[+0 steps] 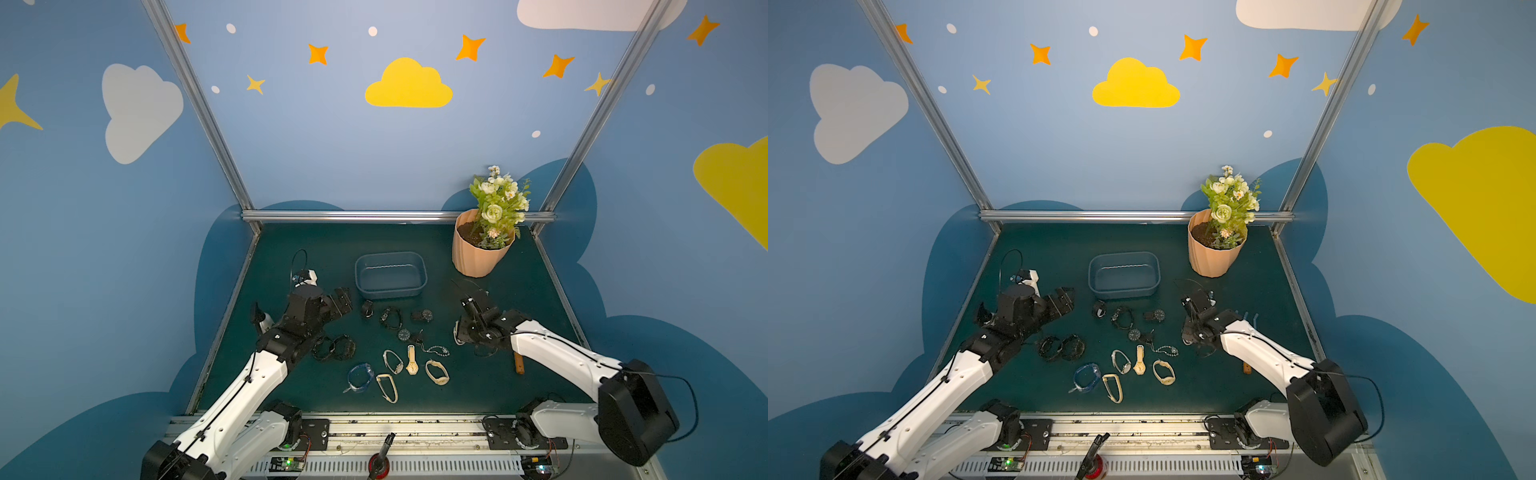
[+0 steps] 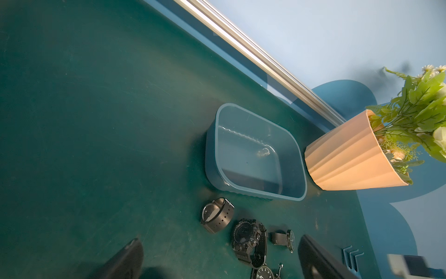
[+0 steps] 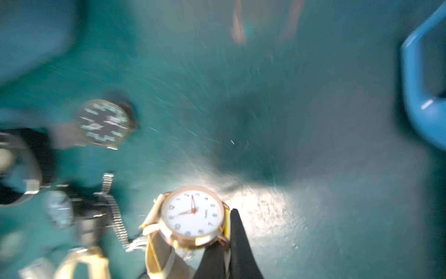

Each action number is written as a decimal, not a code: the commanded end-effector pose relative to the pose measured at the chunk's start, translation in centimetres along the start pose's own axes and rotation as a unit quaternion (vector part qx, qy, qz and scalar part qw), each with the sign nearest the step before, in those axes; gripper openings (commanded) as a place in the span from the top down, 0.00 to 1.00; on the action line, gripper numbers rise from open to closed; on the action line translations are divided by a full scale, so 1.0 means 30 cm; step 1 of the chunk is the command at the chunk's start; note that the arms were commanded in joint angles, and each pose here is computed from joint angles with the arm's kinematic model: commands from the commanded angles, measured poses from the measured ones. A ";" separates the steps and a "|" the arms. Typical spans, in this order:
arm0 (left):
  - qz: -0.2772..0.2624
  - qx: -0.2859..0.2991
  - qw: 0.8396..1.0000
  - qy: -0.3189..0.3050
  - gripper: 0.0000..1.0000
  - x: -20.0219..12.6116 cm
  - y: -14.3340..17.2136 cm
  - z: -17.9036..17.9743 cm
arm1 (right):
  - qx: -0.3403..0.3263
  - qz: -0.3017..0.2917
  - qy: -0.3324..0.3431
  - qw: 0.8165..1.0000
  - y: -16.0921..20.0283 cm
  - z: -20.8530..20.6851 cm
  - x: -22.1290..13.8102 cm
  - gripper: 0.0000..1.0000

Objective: Put the watch into the storage box
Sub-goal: Pick up the watch at the center of the board, then place the watch in the storage box, then pick up the watch at the center of the board, then place the watch in the storage box.

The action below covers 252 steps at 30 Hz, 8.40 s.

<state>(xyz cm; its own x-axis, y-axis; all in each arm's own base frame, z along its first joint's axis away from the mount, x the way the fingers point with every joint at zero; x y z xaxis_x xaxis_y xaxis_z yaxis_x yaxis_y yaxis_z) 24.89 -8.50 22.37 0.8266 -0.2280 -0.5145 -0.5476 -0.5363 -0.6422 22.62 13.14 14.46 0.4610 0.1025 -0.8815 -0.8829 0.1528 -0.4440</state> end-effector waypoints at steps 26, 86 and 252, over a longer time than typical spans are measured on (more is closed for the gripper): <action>-0.030 0.014 0.999 -0.043 0.00 -0.124 0.032 0.092 | -0.176 -0.102 -0.091 0.975 -0.594 0.467 -0.067 1.00; 0.007 -0.006 0.998 -0.063 0.00 -0.147 0.092 0.141 | -0.193 -0.143 -0.160 0.958 -0.706 0.612 -0.085 0.42; 0.233 0.204 0.950 -0.039 0.21 0.686 -0.037 -0.511 | -0.091 -0.190 -0.105 0.972 -0.228 0.070 -0.279 0.12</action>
<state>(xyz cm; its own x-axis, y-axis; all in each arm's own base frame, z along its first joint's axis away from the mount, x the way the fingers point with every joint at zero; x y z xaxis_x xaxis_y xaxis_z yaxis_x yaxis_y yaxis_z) 45.42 -24.89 16.90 0.4380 -0.2028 -0.8758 -0.8950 -0.0069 -0.4460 25.17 13.63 25.16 0.7473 0.2792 -0.6029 -0.6363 0.0392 -0.7705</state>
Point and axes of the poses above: each gripper's point midway between its finger pads, its own x axis out along the fingers, its own z axis along the line the jaws close on, y = z × x, the point moved 7 cm from there along -x, back along the fingers, and after that the axes turned 2 degrees about -x, right-handed, at the moved point
